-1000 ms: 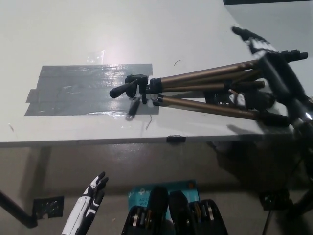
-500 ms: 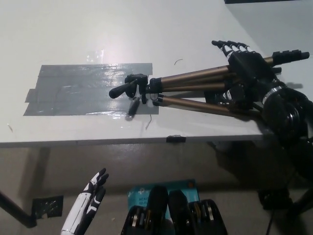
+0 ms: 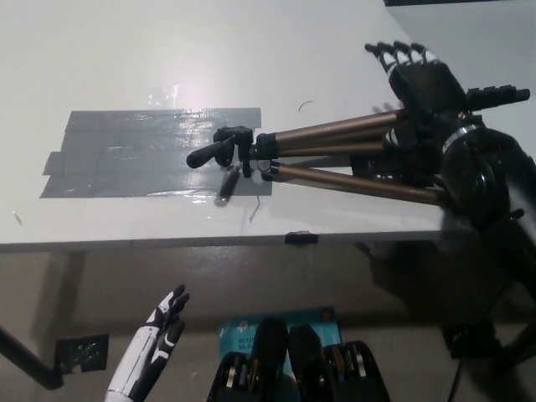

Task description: A tripod is kept on the middle of the desk infront of the robot and the robot grabs one of its legs to pick it up and hands it to a person

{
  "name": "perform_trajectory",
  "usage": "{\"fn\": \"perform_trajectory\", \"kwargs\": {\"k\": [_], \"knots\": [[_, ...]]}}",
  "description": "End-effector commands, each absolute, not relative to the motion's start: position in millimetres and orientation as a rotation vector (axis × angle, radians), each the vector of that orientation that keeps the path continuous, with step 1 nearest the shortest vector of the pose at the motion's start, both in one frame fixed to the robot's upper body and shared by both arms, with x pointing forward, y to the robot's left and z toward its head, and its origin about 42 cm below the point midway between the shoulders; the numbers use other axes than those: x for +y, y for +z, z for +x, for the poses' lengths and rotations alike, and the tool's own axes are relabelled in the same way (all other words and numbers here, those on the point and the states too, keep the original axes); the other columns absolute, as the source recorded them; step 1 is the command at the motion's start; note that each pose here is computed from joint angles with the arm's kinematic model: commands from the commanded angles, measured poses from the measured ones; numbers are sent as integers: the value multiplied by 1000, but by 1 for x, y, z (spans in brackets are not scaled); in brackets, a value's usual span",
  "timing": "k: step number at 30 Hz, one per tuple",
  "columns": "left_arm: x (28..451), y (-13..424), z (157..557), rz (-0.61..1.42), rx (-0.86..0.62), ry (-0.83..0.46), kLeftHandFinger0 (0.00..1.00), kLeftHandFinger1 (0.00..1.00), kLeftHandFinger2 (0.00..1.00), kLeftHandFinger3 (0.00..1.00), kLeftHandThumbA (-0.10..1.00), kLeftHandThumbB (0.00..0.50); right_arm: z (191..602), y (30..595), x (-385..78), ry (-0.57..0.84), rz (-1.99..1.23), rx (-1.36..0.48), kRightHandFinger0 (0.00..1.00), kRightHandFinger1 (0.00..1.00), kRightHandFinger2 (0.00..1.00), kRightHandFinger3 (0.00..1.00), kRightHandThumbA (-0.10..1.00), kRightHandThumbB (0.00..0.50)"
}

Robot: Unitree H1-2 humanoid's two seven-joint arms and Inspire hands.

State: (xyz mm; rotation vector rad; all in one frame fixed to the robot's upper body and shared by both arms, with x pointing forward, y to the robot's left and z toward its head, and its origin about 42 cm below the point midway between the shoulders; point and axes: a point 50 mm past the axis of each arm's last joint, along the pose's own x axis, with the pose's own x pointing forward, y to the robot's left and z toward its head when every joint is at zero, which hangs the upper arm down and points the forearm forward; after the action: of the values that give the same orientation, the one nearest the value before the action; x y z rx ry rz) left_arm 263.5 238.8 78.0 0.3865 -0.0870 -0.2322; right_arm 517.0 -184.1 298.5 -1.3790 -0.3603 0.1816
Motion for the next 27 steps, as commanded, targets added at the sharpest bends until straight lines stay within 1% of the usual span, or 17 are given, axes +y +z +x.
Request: {"fn": "perform_trajectory", "kwargs": {"k": [1,6,9,10,12,14,16,19,21,22,23,24,25,26,27], "knots": [[239,88,267,411,-140,-263,1000,1000,1000,1000,1000,307,519,342,-173,89,-1408,-592,1000,1000,1000,1000,1000,346],[239,89,268,411,-144,-273,1000,1000,1000,1000,1000,308,525,333,-174,76,-1412,-602,1000,1000,1000,1000,1000,345],[239,89,268,411,-145,-273,1000,1000,1000,1000,1000,294,531,327,-175,55,-1447,-614,1000,1000,1000,1000,999,336],[238,89,269,412,-154,-275,1000,1000,1000,1000,1000,284,534,323,-175,47,-1465,-618,1000,1000,1000,1000,949,313],[238,90,269,412,-152,-275,1000,1000,1000,1000,1000,288,536,319,-176,50,-1478,-613,1000,1000,1000,1000,919,314],[238,91,270,419,-140,-277,1000,1000,1000,1000,1000,304,539,309,-175,83,-1504,-567,1000,1000,1000,1000,879,339],[238,92,271,418,-140,-280,1000,1000,1000,1000,1000,294,539,306,-176,105,-1510,-543,1000,1000,1000,1000,869,349],[239,91,273,414,-148,-278,1000,1000,1000,1000,1000,281,540,300,-174,140,-1534,-522,1000,1000,1000,1000,848,386],[239,91,273,409,-150,-278,1000,1000,1000,1000,1000,272,541,295,-174,151,-1549,-521,1000,1000,1000,1000,816,399],[239,91,273,410,-151,-279,1000,1000,1000,1000,1000,269,542,293,-174,152,-1561,-524,1000,1000,1000,1000,785,399],[239,90,273,408,-152,-279,1000,1000,1000,1000,1000,269,543,291,-175,146,-1582,-532,1000,1000,1000,1000,758,386],[239,90,273,407,-152,-281,1000,1000,1000,1000,1000,270,543,287,-175,127,-1608,-551,1000,1000,1000,1000,680,352],[238,90,273,409,-152,-283,1000,1000,1000,1000,1000,270,544,286,-176,114,-1608,-563,1000,1000,1000,1000,647,358],[238,91,273,410,-152,-283,1000,1000,1000,1000,1000,271,545,284,-176,79,-1606,-618,779,768,800,938,359,263],[238,92,273,412,-153,-284,1000,1000,1000,1000,1000,264,544,283,-177,17,-1597,-712,530,517,547,826,150,247]]}}
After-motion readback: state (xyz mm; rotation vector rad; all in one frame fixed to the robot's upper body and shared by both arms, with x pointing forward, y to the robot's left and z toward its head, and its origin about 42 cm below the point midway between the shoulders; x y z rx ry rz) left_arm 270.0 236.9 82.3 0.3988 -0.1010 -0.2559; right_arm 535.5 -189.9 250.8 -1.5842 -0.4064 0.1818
